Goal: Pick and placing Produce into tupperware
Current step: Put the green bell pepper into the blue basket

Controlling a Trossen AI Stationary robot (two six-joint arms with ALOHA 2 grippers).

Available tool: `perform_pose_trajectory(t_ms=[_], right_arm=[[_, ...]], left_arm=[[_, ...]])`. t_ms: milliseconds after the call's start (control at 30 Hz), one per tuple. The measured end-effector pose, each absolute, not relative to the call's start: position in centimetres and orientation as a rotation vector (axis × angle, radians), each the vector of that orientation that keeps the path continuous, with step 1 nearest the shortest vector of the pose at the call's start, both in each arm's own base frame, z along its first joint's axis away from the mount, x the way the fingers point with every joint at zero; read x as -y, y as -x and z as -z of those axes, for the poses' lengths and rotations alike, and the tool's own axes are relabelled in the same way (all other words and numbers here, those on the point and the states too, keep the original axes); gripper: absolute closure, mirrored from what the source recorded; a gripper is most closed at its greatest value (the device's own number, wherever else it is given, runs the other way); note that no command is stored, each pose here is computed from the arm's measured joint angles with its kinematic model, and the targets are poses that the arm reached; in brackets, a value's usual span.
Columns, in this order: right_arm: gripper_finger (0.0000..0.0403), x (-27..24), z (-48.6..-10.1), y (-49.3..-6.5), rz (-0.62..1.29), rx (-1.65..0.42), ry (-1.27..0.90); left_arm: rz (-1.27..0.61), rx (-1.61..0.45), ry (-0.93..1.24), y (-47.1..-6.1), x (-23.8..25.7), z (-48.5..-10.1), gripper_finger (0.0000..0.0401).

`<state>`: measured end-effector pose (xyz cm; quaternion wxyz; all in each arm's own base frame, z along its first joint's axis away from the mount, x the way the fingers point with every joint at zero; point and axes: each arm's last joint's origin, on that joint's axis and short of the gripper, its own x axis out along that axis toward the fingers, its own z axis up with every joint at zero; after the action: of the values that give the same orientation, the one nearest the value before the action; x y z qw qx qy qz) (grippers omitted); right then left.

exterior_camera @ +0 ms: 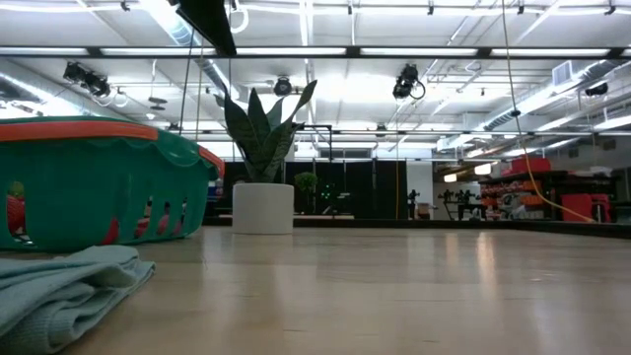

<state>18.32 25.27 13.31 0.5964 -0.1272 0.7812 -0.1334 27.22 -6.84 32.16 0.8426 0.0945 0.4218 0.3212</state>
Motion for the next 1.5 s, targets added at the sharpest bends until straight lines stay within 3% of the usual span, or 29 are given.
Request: perform_pose_trajectory(t_ms=[233,467,600,833,1100,1300,1500], right_arm=[[0.018,-25.5,-14.9,-20.9,0.329,-1.644,0.283],[0.018,-24.7,-16.5,-26.7,0.447,-1.163,0.162],[0.0179,-23.9,-17.0,-30.9,0.42,-0.92,0.053],[0.0179,-20.2,-18.8,-37.8,0.385,-0.606,-0.13],[0.018,-13.2,-21.0,-44.3,0.415,-0.208,-0.335],[0.0179,-8.5,-17.9,-48.2,0.227,-0.109,-0.462],[0.0178,-5.6,-17.2,-50.3,0.18,-0.132,-0.358]], left_arm=[[-0.706,-0.926,-0.235,-27.6,5.1,-32.2,0.0239],[-0.801,-0.939,-0.316,-28.2,2.2,-32.4,0.0239],[-0.853,-0.936,-0.333,-28.4,0.1,-33.4,0.0239],[-0.922,-0.804,-0.292,-28.0,-3.1,-40.4,0.0239],[-1.026,-0.534,-0.161,-25.0,-5.4,-49.1,0.0239],[-1.052,-0.466,-0.124,-23.8,-5.9,-51.0,0.0239],[-1.047,-0.538,-0.153,-23.7,-5.9,-50.4,0.0239]])
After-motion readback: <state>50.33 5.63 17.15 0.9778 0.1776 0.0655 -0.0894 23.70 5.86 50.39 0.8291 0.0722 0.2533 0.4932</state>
